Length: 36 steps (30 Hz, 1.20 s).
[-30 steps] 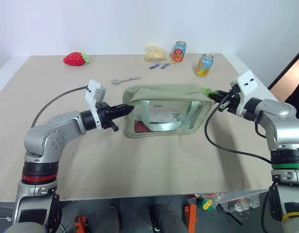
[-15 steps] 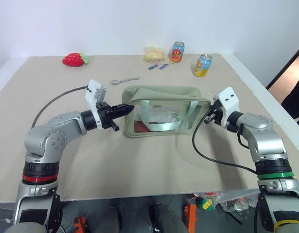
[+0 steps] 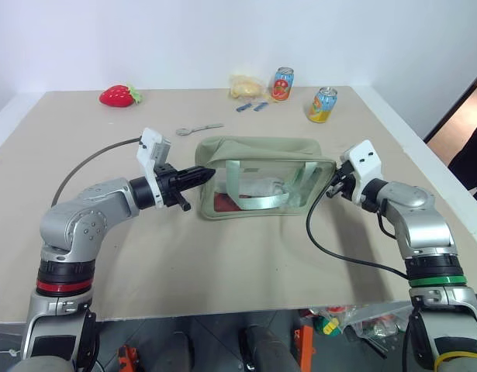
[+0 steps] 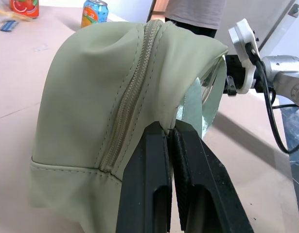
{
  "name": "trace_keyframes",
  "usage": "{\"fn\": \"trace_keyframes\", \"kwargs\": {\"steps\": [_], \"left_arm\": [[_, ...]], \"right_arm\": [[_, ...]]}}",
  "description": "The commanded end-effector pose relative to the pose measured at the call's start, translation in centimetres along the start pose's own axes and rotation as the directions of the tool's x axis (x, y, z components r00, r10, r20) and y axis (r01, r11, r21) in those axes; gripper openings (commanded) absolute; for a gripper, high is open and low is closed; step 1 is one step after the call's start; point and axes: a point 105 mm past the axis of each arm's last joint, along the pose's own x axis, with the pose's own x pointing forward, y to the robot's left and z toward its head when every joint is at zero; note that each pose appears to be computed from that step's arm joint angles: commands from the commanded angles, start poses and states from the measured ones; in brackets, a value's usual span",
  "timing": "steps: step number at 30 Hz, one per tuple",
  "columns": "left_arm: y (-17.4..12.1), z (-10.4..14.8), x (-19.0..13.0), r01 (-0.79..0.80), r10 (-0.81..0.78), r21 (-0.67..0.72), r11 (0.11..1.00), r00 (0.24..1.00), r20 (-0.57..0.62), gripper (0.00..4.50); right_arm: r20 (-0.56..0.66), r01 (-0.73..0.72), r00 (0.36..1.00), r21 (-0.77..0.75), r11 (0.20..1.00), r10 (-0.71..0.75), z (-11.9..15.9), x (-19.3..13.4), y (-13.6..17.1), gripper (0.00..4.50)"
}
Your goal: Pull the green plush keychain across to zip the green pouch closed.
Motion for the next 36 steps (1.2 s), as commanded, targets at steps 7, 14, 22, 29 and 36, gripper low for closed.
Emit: {"fn": "trace_keyframes", "kwargs": {"steps": [7, 14, 22, 29, 36], "left_arm": [[-0.9, 2.6, -0.6, 0.065, -0.067, 0.033, 0.997, 0.995, 0.072, 2.33], [-0.6, 3.1, -1.1, 0.055, -0.059, 0.046, 0.997, 0.995, 0.078, 4.49], [-0.6, 3.2, -1.2, 0.04, -0.046, 0.061, 0.997, 0.994, 0.099, 4.49], [1.0, 6.4, -3.9, -0.147, 0.1, 0.179, 0.973, 0.964, 0.247, 4.49], [3.0, 3.3, -7.9, -0.453, 0.391, 0.377, 0.808, 0.891, 0.231, 4.49]], "right_arm": [[0.227, -0.118, 0.967, 0.01, 0.993, 0.113, 6.8, -2.7, 0.2, 3.87], [0.235, -0.106, 0.967, 0.032, 0.994, 0.095, 7.2, -4.7, -0.9, 4.5], [0.358, -0.062, 0.934, 0.145, 0.988, 0.007, 10.0, -6.2, -2.5, 4.5], [0.43, -0.077, 0.902, 0.109, 0.991, 0.023, 12.0, -9.2, -1.5, 4.5], [0.333, 0.001, 0.942, 0.132, 0.991, -0.045, 7.6, -12.2, 2.0, 4.5]]}}
